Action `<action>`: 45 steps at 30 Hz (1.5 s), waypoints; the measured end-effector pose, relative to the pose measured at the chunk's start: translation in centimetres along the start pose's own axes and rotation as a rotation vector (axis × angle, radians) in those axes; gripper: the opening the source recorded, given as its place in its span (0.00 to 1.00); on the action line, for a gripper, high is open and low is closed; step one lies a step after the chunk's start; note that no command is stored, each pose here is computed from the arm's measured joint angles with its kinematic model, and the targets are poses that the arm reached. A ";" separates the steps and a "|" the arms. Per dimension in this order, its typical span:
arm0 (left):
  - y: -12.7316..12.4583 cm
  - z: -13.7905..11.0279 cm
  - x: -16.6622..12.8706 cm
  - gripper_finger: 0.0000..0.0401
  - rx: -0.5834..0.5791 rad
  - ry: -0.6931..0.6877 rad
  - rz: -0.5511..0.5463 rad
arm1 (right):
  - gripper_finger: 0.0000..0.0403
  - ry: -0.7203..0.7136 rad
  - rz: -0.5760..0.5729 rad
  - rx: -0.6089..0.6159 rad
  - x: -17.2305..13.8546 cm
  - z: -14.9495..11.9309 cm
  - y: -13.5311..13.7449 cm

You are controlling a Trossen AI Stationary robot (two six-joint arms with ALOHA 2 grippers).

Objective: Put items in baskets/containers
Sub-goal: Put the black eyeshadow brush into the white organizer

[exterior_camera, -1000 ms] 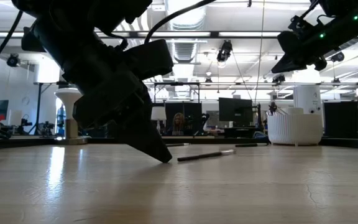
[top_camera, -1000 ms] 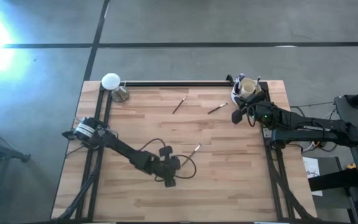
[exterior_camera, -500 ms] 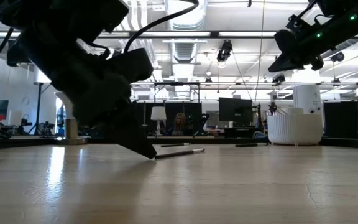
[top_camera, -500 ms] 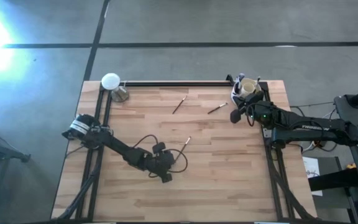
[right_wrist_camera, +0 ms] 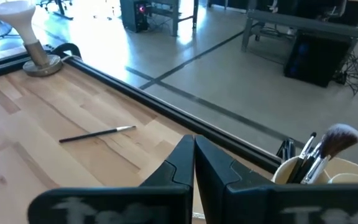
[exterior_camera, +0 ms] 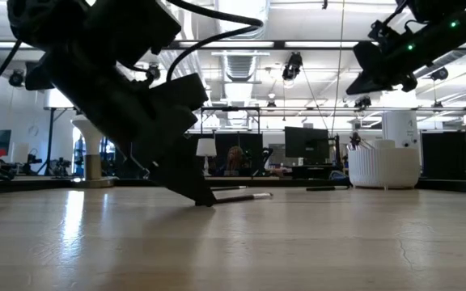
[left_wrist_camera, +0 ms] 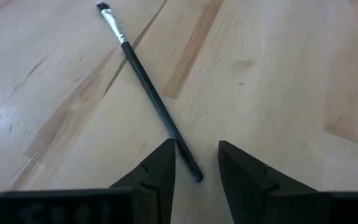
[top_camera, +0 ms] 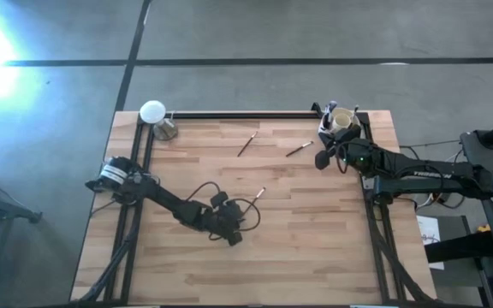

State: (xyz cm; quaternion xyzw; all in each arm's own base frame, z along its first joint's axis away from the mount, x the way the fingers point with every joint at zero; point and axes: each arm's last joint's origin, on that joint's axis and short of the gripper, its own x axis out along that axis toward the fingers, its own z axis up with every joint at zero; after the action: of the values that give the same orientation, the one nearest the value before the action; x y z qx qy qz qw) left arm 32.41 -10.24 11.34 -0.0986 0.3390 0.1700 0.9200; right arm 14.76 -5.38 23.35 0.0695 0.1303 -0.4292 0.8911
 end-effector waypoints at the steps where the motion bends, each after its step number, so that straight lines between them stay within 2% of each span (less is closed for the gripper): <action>1: 0.0 -0.1 0.1 0.29 0.001 0.001 0.003 | 0.02 -0.002 0.000 0.002 0.0 0.0 0.0; 4: 0.1 -0.2 0.2 0.26 0.007 0.014 0.007 | 0.02 0.002 0.001 -0.001 0.1 0.0 0.1; 7: 0.4 -0.6 0.2 0.18 0.021 0.036 0.021 | 0.02 0.012 0.034 0.015 0.4 -0.2 0.4; 10: 0.9 -1.3 0.2 0.05 0.025 0.050 0.032 | 0.02 0.043 0.118 0.019 1.2 -1.2 1.2; 12: 1.4 -2.1 0.2 0.02 0.024 0.062 0.039 | 0.02 0.054 0.206 0.014 1.8 -2.2 2.1; 16: 2.2 -3.5 0.2 0.01 0.006 0.041 0.027 | 0.02 0.067 0.385 -0.026 3.0 -4.0 3.9; 21: 3.5 -5.2 -0.2 0.01 -0.034 -0.025 -0.005 | 0.05 0.179 0.510 -0.074 4.1 -5.7 5.9; 27: 4.7 -6.5 -0.7 0.00 -0.070 -0.079 -0.034 | 0.17 0.288 0.570 -0.200 5.3 -8.3 8.7; 33: 4.7 -6.5 -0.7 0.00 -0.059 -0.084 -0.037 | 0.30 0.322 0.757 -0.278 6.9 -9.3 11.3; 39: 4.7 -6.6 -0.7 0.00 -0.056 -0.082 -0.036 | 0.36 0.391 0.791 -0.320 8.7 -10.4 13.0; 45: 4.7 -6.6 -0.7 0.00 -0.051 -0.082 -0.036 | 0.34 0.442 0.854 -0.340 9.7 -11.2 14.1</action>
State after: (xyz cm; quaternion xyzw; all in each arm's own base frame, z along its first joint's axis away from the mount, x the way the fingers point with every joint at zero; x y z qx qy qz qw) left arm 26.24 -8.01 6.52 -0.1209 0.2949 0.1658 0.9332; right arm 29.62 -1.18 9.96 0.0599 0.3437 0.0257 0.9368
